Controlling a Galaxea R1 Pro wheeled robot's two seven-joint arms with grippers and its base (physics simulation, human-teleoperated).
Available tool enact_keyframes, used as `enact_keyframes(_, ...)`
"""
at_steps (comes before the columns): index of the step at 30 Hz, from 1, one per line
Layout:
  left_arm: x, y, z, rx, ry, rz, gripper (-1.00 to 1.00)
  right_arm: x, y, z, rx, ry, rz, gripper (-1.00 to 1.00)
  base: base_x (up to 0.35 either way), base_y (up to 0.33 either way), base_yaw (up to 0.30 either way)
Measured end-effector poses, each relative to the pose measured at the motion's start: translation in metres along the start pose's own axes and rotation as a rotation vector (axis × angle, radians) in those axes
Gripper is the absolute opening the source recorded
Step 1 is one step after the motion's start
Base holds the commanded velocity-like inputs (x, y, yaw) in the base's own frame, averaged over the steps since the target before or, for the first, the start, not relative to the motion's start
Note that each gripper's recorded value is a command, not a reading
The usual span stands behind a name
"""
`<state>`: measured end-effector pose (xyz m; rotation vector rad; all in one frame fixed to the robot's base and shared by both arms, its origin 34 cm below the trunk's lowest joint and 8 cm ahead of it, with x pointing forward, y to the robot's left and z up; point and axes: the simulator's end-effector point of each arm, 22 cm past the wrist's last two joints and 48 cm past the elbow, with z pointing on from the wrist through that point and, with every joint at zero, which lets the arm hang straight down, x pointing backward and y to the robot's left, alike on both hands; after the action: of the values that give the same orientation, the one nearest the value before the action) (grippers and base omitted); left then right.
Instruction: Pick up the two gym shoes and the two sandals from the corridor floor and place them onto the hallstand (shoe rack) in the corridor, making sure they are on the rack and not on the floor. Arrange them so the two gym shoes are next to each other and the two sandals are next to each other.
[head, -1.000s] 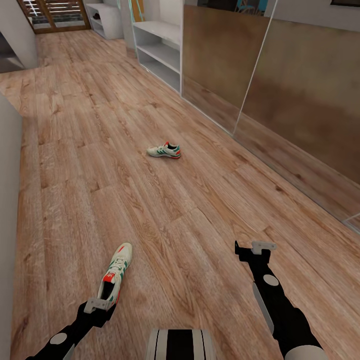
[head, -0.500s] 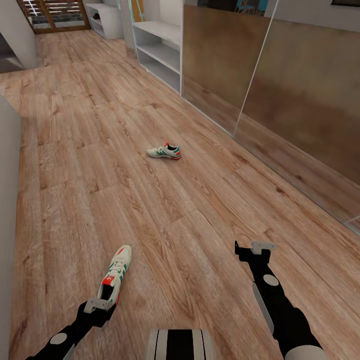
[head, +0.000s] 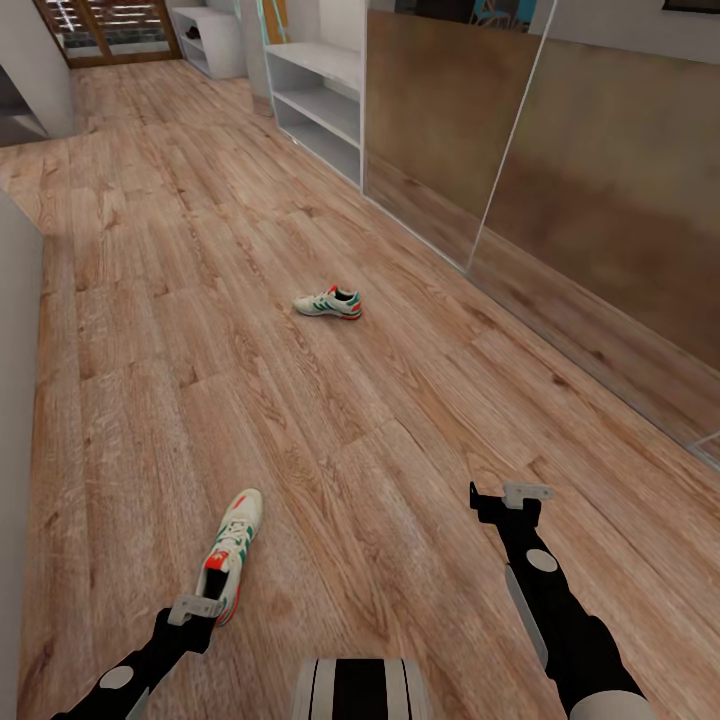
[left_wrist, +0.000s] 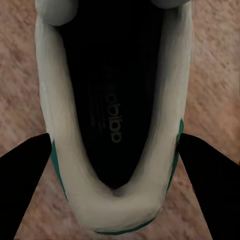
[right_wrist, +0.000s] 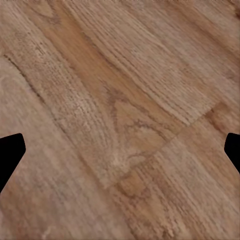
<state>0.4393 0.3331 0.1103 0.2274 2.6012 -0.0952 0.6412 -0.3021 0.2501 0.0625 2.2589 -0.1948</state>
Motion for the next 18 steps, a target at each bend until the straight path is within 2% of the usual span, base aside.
enact_keyframes(18, -0.0009, 0.0003, 0.0001, -0.001, -0.002, 0.0, -1.0, 0.0019, 0.0002, 0.0, -0.001, 0.003, 0.0, 1.0, 0.0, 0.0, 0.0)
